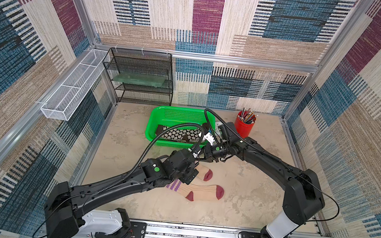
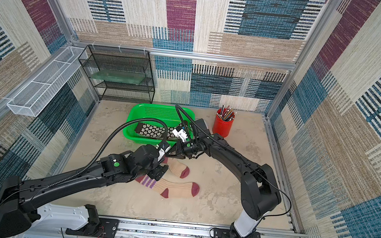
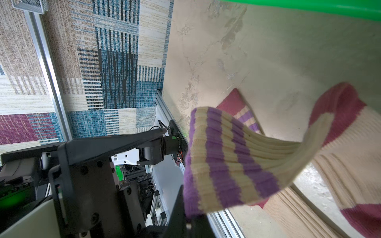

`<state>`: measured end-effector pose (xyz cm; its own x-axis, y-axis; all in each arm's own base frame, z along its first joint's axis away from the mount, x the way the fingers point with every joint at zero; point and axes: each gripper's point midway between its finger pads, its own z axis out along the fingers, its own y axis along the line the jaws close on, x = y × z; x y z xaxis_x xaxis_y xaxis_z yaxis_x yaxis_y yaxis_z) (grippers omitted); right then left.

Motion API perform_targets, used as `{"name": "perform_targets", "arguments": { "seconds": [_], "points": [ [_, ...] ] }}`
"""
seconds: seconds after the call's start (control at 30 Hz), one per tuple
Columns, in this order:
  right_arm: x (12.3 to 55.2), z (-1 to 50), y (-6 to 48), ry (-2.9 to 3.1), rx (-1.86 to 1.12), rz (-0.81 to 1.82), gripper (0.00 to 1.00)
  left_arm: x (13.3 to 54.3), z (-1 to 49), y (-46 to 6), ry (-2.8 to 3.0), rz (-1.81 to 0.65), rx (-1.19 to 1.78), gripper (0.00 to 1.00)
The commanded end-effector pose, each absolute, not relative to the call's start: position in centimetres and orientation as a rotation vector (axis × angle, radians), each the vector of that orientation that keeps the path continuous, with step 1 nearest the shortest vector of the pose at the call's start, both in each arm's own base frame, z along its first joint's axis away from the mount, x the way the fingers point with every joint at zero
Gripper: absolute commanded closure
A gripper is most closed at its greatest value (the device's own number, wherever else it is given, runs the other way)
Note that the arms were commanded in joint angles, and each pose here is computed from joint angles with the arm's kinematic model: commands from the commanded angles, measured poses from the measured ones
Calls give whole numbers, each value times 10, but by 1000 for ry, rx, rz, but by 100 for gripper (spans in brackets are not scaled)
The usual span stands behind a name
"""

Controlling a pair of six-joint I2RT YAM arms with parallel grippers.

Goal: Place the socks together as a pair
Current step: Flatten out the sock at the center of the board.

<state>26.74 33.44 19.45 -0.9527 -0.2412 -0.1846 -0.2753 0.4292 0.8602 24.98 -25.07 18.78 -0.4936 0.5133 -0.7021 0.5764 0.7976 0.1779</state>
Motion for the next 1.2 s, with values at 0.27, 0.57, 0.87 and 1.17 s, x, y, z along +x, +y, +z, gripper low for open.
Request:
{"name": "perform_targets", "arguments": {
  "seconds": [0.27, 0.57, 0.87, 1.17],
  "points": [
    [257, 205, 338, 2603, -499, 1653, 100, 267, 173, -244, 2219, 10, 828, 32],
    [245, 208, 340, 2608, -524, 1693, 100, 269, 185, -254, 2221, -33, 863, 95],
    [250, 213, 333, 2585, -519, 1710, 69, 241, 194, -270, 2288, -280, 907, 100],
    [272, 214, 297, 2562, -468, 1544, 20, 211, 228, -279, 2399, -660, 769, 100]
  ]
}}
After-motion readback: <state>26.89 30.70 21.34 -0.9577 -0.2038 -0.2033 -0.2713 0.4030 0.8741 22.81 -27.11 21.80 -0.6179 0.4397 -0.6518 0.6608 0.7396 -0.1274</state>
